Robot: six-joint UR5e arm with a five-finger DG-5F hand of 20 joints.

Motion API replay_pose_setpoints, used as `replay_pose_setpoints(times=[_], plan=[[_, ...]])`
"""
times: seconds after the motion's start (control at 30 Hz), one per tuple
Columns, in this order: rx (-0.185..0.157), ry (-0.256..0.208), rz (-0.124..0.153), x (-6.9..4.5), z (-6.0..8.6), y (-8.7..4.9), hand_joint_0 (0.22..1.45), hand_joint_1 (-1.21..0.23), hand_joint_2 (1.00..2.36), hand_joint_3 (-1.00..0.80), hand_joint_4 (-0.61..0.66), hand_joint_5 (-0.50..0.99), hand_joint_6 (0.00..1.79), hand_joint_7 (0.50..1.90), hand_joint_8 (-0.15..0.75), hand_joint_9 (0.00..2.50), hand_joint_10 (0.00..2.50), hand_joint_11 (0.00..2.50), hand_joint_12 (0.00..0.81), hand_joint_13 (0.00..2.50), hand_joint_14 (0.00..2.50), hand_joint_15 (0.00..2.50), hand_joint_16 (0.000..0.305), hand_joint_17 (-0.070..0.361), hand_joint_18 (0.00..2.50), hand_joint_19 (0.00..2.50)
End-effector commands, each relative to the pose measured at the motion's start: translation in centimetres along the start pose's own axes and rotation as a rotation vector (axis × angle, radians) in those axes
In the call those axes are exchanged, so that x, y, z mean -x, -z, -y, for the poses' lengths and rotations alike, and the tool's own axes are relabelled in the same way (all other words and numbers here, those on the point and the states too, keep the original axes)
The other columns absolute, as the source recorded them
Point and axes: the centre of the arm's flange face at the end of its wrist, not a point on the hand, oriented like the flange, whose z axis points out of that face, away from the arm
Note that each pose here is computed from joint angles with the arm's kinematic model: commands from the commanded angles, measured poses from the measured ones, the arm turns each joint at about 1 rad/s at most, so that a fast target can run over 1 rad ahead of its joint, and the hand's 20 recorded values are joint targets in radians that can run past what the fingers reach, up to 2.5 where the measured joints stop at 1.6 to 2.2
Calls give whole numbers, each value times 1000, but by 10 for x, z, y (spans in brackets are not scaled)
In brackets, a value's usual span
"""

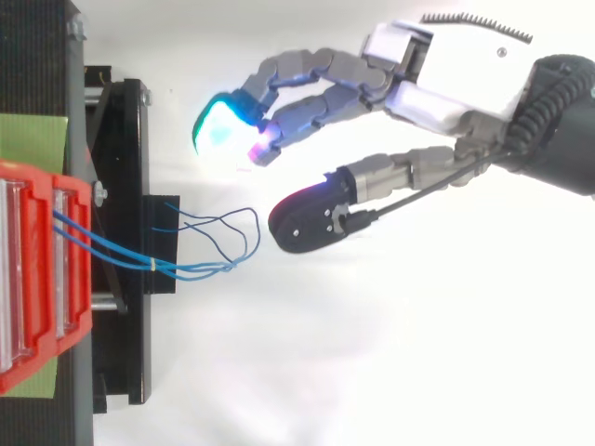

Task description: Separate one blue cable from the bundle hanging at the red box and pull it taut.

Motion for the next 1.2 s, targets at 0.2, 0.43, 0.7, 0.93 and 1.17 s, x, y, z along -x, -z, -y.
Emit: replay_pose_setpoints(times=[0.2,0.43,0.7,0.93,1.17], plan=[[4,2,-36,-23,10,0,560,-738,1000,-500,313,-190,502,870,346,701,8,358,318,685,11,272,32,71,512,259],[44,-17,-51,-37,6,-3,562,-734,1000,-500,315,-189,502,870,345,713,8,363,316,709,10,294,31,71,525,281],[40,-44,-78,-55,22,-13,566,-709,1000,-500,321,-187,502,869,349,732,9,377,318,746,13,328,31,71,545,304],[59,-51,-90,-57,9,-18,570,-699,1000,-500,325,-183,502,873,352,749,9,387,318,789,14,367,31,70,587,328],[68,-45,-101,-59,6,-19,587,-693,1000,-500,331,-174,502,891,356,780,9,407,314,845,14,400,30,68,619,364]])
